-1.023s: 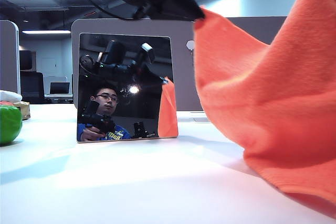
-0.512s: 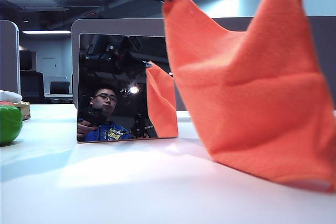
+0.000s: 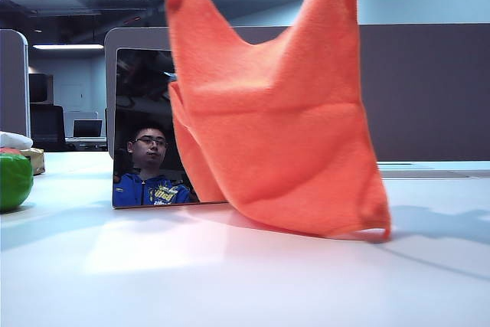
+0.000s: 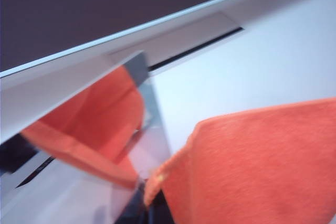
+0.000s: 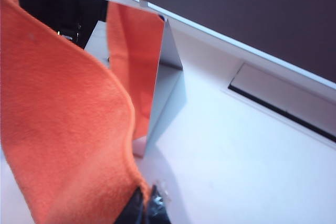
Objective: Pick up the cloth from the table and use it to cover the mirror.
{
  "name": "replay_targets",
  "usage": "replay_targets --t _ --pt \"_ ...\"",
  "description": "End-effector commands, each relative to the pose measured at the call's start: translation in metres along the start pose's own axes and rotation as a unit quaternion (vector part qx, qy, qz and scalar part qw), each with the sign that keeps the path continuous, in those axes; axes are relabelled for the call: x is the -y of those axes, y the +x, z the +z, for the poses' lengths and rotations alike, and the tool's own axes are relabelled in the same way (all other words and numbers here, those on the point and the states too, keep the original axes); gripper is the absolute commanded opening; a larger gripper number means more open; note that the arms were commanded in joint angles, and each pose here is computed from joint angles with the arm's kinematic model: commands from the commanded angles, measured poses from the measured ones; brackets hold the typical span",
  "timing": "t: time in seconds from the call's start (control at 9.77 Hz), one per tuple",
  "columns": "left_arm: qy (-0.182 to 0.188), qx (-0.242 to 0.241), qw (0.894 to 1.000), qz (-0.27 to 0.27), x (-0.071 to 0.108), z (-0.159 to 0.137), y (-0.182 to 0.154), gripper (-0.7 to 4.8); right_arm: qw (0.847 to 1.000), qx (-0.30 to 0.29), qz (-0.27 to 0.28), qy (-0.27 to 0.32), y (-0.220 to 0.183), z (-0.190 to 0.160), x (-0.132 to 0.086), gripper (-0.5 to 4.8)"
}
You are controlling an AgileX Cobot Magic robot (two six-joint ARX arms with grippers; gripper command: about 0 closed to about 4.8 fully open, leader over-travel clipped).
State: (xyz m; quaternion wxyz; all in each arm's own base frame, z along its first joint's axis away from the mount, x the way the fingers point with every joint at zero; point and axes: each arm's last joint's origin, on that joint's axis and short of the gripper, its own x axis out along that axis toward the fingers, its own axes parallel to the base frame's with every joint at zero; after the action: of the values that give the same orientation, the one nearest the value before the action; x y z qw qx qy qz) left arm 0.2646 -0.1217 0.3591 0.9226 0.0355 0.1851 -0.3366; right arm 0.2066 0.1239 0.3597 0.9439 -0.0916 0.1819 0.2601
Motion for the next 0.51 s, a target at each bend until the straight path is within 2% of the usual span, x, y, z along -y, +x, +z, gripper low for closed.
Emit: replay_targets --t 0.1,0.41,0.51 --pt "0.000 0.021 0.999 0.027 -0.010 0.004 -0.025 -0.06 0.999 0.029 0.027 -0.003 0.010 0.016 -0.001 -0.01" --pt "0.008 0.033 0.999 0.037 -0.008 0.007 -0.035 -0.06 0.998 0.033 0.045 -0.004 0.023 0.030 -0.001 -0.01" --pt "0.008 0.033 0.998 0.059 -0.008 0.008 -0.038 -0.06 0.998 0.039 0.048 -0.005 0.025 0.036 -0.001 -0.01"
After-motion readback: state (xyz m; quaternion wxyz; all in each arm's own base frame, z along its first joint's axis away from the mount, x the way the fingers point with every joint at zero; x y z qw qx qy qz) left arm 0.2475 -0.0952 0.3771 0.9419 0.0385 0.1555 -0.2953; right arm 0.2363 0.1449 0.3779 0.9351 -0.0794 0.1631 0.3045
